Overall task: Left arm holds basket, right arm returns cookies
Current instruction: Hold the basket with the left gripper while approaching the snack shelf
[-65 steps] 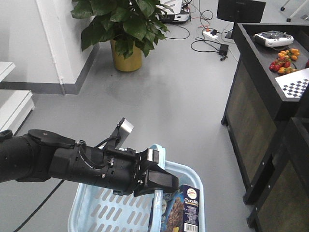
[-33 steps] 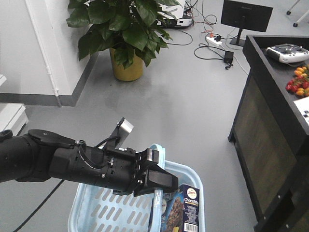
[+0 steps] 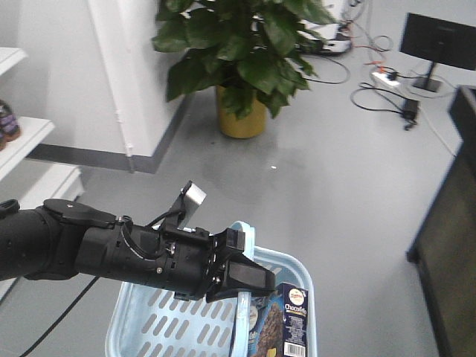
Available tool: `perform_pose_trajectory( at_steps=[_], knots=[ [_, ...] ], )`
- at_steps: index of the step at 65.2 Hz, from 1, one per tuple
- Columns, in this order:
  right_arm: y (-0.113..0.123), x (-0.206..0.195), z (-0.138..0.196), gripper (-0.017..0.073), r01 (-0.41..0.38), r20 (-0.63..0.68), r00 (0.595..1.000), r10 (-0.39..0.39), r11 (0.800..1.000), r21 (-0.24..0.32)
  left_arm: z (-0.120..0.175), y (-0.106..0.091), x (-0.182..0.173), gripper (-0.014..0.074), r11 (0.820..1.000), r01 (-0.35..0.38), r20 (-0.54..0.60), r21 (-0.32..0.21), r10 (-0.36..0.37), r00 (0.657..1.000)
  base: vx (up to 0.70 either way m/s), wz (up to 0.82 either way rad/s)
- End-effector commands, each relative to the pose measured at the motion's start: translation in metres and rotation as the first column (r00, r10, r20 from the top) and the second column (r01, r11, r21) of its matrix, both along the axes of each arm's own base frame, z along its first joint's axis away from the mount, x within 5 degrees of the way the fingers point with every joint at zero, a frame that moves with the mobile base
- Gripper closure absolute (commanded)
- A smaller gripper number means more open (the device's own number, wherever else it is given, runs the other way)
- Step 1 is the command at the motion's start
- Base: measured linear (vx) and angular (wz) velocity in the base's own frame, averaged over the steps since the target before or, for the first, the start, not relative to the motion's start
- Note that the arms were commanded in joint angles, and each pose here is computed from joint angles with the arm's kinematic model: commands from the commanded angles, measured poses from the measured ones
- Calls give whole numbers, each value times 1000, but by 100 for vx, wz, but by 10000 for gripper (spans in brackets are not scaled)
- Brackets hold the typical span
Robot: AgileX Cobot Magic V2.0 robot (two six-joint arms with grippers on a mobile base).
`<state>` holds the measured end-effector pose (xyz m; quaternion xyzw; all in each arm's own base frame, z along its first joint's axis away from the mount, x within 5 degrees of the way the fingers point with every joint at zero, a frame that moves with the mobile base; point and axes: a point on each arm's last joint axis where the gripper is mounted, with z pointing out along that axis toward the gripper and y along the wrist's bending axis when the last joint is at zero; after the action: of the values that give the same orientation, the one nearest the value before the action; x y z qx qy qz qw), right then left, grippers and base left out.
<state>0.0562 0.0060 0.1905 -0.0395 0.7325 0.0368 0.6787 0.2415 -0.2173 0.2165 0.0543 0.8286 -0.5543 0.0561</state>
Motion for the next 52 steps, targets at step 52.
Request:
perform_pose_trajectory(
  at_steps=[52],
  knots=[
    [0, 0, 8, 567, -3, 89, 996, 3, 1000, -3, 31, -3, -2, 600, 992, 10, 38, -125, -5, 999, 21, 52]
  ],
)
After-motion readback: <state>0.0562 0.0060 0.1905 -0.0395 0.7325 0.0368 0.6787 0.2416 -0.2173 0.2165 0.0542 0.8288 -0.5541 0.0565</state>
